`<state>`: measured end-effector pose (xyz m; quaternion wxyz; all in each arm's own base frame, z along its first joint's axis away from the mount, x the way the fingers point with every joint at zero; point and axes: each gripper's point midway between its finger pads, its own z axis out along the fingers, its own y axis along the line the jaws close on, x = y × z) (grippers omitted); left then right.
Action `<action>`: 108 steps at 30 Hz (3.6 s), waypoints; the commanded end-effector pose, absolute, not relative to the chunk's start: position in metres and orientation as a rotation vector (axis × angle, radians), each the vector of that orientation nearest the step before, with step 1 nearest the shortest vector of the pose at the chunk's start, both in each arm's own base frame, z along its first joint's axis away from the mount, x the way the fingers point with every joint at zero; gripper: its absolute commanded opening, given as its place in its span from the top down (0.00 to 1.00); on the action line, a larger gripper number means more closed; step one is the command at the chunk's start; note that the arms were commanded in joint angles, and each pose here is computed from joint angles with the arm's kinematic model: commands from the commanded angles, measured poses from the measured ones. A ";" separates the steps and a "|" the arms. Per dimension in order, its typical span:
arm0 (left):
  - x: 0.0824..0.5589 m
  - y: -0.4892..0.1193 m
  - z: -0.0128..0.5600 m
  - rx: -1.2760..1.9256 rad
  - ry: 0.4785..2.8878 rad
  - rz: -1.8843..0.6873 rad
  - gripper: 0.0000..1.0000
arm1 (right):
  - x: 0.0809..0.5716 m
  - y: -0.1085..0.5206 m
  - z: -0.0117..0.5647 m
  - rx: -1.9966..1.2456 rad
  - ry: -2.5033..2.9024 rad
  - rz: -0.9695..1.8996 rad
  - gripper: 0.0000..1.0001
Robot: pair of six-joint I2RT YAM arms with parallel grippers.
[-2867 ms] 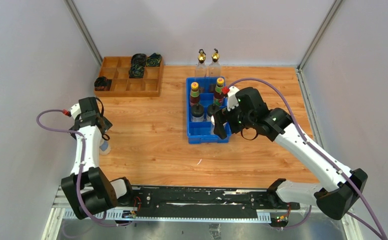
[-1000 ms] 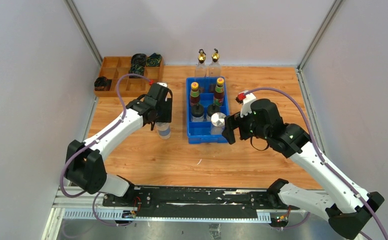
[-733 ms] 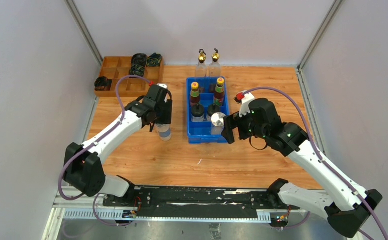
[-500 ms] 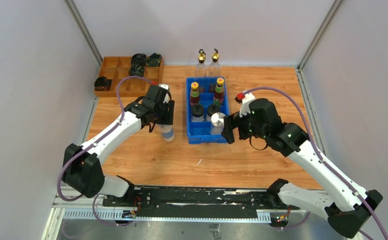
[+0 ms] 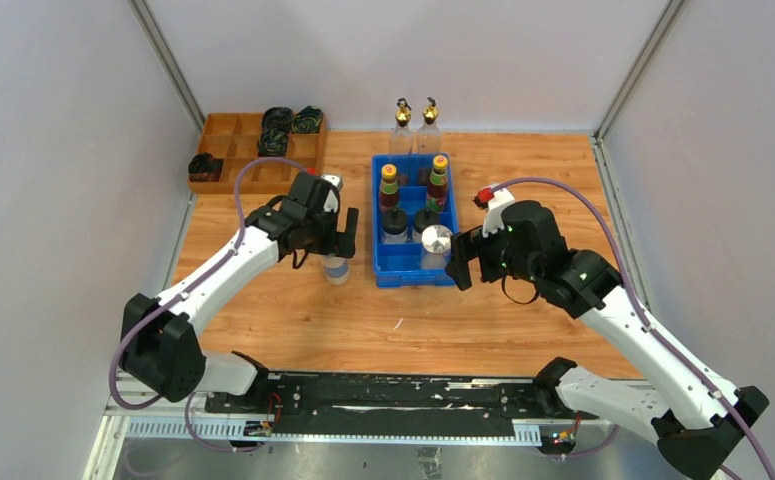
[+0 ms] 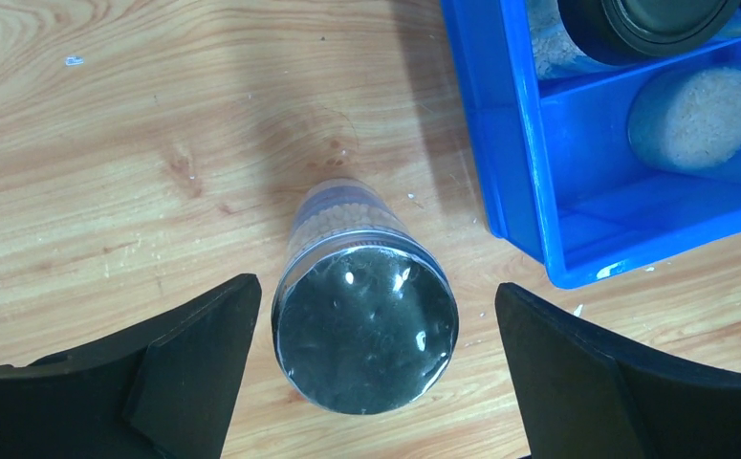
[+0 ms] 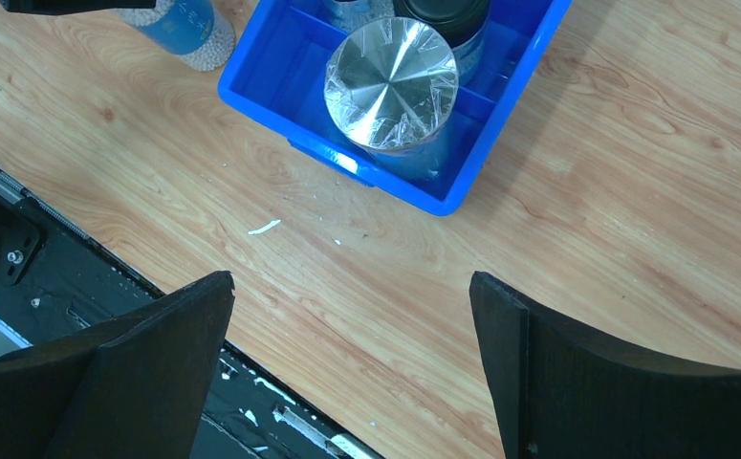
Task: Organize the condiment bottles
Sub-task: Move the bottle to the center of the board, then pick up the bottle from the center of the board, then place the bottle in the storage box.
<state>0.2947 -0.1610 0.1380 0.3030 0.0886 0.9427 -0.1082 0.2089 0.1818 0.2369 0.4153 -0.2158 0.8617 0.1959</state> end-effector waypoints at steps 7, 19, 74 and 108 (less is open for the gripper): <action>0.290 -0.161 0.149 0.236 2.479 -0.345 0.00 | 0.208 0.179 0.231 -0.524 2.175 0.474 0.00; 0.287 -0.157 0.149 0.214 2.487 -0.369 0.00 | 0.205 0.178 0.228 -0.518 2.175 0.477 0.00; 0.285 -0.264 0.313 0.499 2.242 -0.750 0.79 | 0.201 0.167 0.223 -0.487 2.172 0.448 0.00; 0.286 -0.308 0.155 0.582 2.351 -0.528 0.72 | 0.194 0.159 0.211 -0.495 2.191 0.424 0.00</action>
